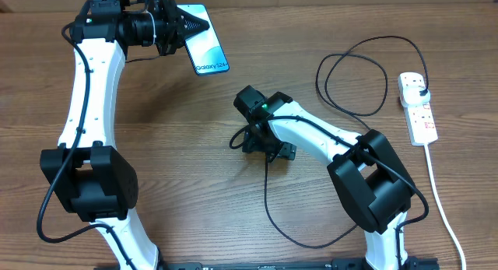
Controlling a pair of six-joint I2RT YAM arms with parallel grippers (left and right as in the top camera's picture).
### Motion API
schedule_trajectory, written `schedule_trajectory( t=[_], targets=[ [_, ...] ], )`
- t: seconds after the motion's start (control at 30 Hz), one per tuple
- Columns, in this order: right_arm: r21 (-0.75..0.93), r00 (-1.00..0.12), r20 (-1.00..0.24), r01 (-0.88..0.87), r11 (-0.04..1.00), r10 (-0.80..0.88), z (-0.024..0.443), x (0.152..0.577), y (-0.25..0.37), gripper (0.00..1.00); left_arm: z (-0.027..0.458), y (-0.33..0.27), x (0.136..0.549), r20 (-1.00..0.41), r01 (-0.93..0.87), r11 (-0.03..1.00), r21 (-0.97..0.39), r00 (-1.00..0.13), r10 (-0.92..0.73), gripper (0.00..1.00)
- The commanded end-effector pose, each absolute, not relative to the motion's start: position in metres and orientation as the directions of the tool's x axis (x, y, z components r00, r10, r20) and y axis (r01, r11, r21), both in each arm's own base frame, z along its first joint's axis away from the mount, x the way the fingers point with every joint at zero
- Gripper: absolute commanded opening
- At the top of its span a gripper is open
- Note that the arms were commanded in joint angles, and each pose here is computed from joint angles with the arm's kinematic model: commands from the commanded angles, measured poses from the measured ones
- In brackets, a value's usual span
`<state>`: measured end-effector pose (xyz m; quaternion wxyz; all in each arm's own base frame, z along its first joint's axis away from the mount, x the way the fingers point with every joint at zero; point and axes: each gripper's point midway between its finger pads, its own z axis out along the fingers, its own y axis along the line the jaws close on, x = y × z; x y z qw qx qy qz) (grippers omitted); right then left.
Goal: Plug charger to phone and switch on socket
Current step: 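Move the right gripper over the cable's USB-C plug end, then lower the right gripper and close it on the USB-C plug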
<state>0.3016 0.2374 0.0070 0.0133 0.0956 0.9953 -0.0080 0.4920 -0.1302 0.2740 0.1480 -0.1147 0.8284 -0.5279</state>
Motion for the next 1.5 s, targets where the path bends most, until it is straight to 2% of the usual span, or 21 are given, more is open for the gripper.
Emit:
schedule_trajectory(
  t=[0.0,0.1,0.2,0.23,0.53,1.47],
  targets=[
    [0.003,-0.979,-0.047,0.197,0.98,0.197,0.012,0.31,0.242,0.78,0.293,-0.133,0.488,-0.171,0.025,0.406,-0.913,-0.929,-0.327,0.04],
    [0.006,-0.98,-0.045,0.196,0.981,0.196,0.012,0.31,0.242,0.66,0.293,-0.133,0.488,-0.172,0.026,0.407,-0.913,-0.929,-0.327,0.04],
    [0.007,-0.979,-0.044,0.196,0.98,0.197,0.012,0.31,0.242,0.61,0.293,-0.133,0.488,-0.172,0.026,0.407,-0.913,-0.929,-0.328,0.04],
    [0.007,-0.979,-0.044,0.196,0.98,0.197,0.012,0.31,0.243,0.56,0.293,-0.133,0.488,-0.172,0.026,0.407,-0.913,-0.929,-0.328,0.04],
    [0.018,-0.98,-0.035,0.196,0.98,0.197,0.012,0.309,0.245,0.47,0.293,-0.133,0.488,-0.168,0.022,0.405,-0.914,-0.929,-0.329,0.04],
    [0.029,-0.982,-0.012,0.187,0.982,0.187,0.001,0.308,0.249,0.45,0.296,-0.135,0.485,-0.139,0.007,0.377,-0.926,-0.936,-0.323,0.04]
  ],
)
